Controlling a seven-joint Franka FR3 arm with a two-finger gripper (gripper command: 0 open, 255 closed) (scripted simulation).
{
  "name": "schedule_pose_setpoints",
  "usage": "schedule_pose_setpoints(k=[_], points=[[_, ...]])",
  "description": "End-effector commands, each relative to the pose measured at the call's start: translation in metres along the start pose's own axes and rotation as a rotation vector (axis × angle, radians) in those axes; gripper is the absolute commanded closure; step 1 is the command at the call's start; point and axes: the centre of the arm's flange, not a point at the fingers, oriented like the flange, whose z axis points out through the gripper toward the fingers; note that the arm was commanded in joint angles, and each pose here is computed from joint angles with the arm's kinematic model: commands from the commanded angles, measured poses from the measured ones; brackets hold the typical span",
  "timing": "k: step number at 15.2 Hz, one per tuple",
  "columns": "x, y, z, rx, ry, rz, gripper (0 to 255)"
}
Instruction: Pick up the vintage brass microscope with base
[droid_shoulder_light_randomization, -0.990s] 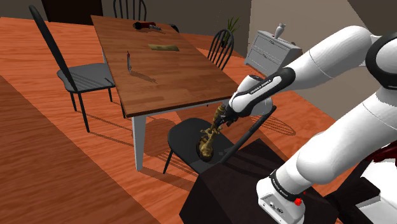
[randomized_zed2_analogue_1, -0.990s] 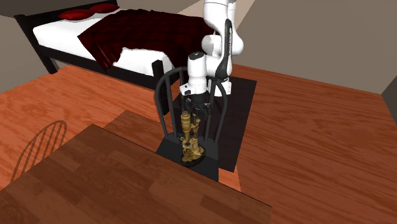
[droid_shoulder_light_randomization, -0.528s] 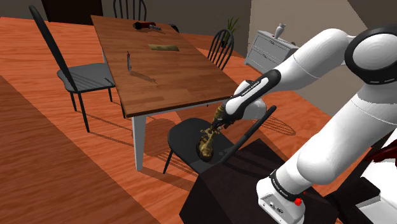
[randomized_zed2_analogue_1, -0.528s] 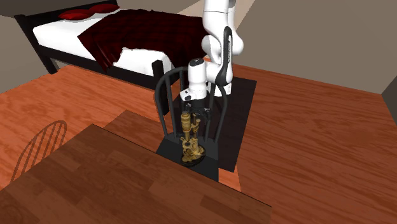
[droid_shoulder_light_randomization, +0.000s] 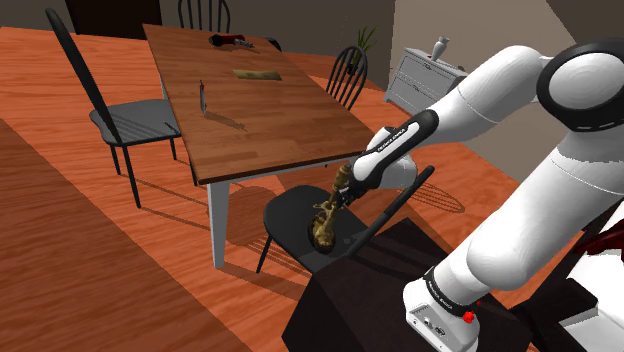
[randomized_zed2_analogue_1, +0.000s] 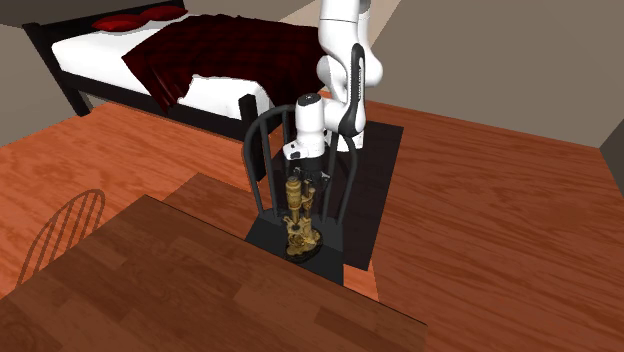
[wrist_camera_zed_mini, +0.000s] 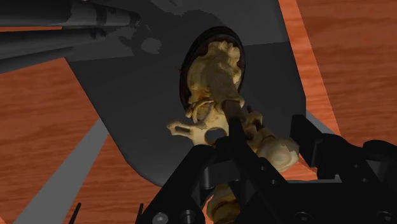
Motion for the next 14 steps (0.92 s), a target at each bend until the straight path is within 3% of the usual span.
schedule_pose_setpoints(k=[1,14], points=[[-0.002,0.001,0.002,-0.001,-0.01,0.0,255],[0.0,-0.001,-0.06,-0.001,-0.01,-0.001,255]])
